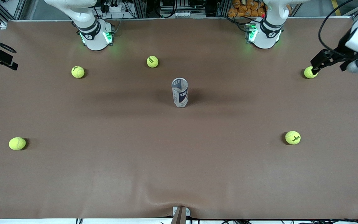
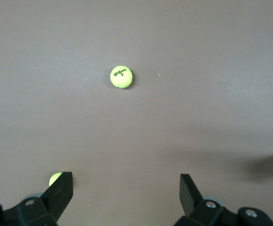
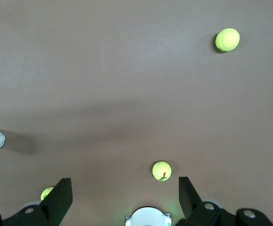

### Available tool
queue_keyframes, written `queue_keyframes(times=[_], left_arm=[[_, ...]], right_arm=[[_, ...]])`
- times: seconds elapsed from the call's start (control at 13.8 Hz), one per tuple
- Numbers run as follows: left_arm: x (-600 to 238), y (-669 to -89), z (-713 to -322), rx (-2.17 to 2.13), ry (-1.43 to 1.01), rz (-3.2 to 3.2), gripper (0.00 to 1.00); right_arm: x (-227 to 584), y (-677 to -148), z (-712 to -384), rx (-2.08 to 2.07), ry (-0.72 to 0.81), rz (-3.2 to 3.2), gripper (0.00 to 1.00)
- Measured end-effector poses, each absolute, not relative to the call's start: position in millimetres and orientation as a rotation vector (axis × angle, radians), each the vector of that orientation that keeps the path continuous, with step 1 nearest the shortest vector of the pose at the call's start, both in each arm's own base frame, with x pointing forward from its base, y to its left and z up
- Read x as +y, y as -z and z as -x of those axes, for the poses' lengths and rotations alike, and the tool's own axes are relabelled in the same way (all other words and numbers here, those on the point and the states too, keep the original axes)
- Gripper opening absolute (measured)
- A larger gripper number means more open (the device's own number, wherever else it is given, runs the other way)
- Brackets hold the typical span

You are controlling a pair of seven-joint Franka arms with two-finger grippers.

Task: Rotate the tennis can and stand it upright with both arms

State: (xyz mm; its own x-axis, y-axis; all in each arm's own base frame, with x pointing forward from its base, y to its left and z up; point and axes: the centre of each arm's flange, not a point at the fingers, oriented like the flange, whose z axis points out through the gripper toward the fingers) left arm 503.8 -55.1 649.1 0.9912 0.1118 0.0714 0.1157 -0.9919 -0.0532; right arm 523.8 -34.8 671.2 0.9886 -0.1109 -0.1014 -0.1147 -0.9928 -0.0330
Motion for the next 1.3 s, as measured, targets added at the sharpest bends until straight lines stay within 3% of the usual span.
queue_keyframes(times=[1.3], left_arm=[[-32.2,-662.2,-515.0,-0.264,0.027,3.151,1.00]], right_arm=[[-34.6,-671.2,-523.8,0.175,-0.155,3.094,1.00]])
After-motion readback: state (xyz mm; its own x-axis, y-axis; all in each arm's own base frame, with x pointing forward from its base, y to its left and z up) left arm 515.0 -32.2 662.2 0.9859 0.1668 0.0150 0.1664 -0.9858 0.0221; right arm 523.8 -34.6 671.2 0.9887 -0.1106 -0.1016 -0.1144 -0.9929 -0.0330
